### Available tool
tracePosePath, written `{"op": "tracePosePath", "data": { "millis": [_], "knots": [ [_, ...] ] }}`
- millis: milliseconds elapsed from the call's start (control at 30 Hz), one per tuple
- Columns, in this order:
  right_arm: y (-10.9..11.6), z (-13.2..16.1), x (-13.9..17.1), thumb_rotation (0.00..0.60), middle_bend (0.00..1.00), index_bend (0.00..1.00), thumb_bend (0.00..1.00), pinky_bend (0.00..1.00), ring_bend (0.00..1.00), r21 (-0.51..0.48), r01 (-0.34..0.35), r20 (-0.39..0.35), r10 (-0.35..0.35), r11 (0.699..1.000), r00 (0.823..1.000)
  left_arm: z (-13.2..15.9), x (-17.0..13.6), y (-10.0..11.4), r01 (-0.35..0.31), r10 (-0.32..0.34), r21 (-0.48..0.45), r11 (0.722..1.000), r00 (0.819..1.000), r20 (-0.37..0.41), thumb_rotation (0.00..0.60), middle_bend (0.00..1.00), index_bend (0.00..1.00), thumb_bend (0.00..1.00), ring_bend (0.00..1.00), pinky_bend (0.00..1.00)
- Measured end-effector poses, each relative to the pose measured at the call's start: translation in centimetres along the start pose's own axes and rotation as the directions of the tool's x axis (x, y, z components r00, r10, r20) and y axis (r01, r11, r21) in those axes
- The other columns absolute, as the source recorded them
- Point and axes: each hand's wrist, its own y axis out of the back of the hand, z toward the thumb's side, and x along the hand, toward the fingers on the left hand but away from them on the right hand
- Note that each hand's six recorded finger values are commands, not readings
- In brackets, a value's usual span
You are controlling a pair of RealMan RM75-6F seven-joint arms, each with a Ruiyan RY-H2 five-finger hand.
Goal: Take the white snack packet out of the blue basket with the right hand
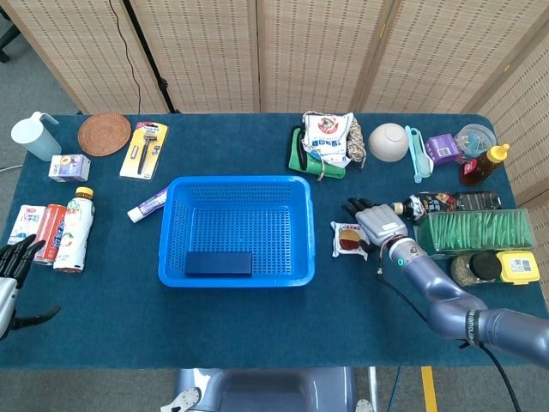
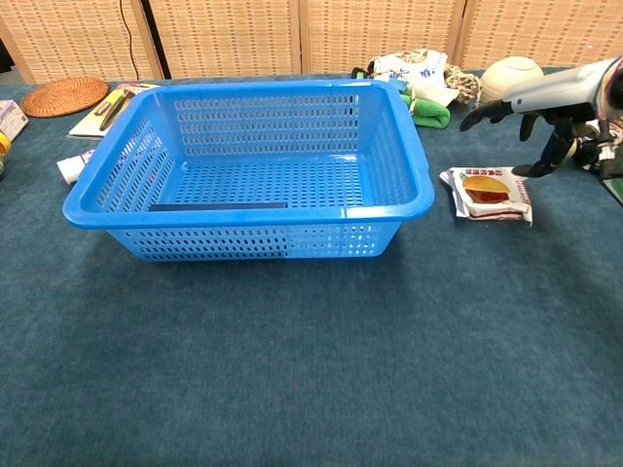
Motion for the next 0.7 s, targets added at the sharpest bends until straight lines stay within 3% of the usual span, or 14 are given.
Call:
{"op": "tracePosePath", "data": {
  "millis": [133, 233, 267, 400, 500, 700],
  "knots": [
    [1.7, 0.0, 2.6, 0.600, 0.00, 0.00, 0.46, 0.20, 0.00, 0.003, 0.044, -0.006, -0.044, 0.999, 0.999, 0.0, -0.1, 0.1, -0.002, 0.002, -0.005, 1.000, 1.000, 0.004, 0.600, 0.00, 0.00, 0.06, 0.00, 0.00],
    [3.1, -0.2, 4.9, 0.600, 0.00, 0.00, 0.46, 0.13, 0.00, 0.007, 0.094, -0.006, -0.094, 0.996, 0.996, 0.0, -0.3, 0.2, -0.003, 0.003, -0.009, 1.000, 1.000, 0.010, 0.600, 0.00, 0.00, 0.06, 0.00, 0.00],
    [3.7, -0.3, 6.0, 0.600, 0.00, 0.00, 0.42, 0.09, 0.00, 0.012, 0.127, -0.005, -0.127, 0.992, 0.992, 0.1, -0.4, 0.2, -0.004, 0.004, -0.010, 1.000, 1.000, 0.012, 0.600, 0.00, 0.00, 0.06, 0.00, 0.00],
    [5.4, -1.1, 9.4, 0.600, 0.00, 0.00, 0.02, 0.00, 0.00, 0.032, 0.244, -0.005, -0.244, 0.969, 0.970, 0.1, -0.6, 0.4, -0.014, 0.015, -0.007, 1.000, 1.000, 0.016, 0.600, 0.00, 0.00, 0.06, 0.00, 0.00],
    [5.7, -1.5, 11.6, 0.600, 0.00, 0.00, 0.00, 0.00, 0.00, 0.029, 0.325, -0.019, -0.324, 0.945, 0.946, 0.0, -0.8, 0.6, -0.033, 0.033, 0.005, 0.999, 0.999, 0.012, 0.600, 0.00, 0.00, 0.06, 0.00, 0.00],
    [4.2, -3.2, 16.3, 0.600, 0.00, 0.00, 0.00, 0.00, 0.00, 0.002, 0.496, -0.043, -0.495, 0.868, 0.868, 0.0, -1.9, 0.9, -0.050, 0.051, -0.018, 0.999, 0.998, 0.026, 0.600, 0.00, 0.00, 0.06, 0.00, 0.00]
  ]
}}
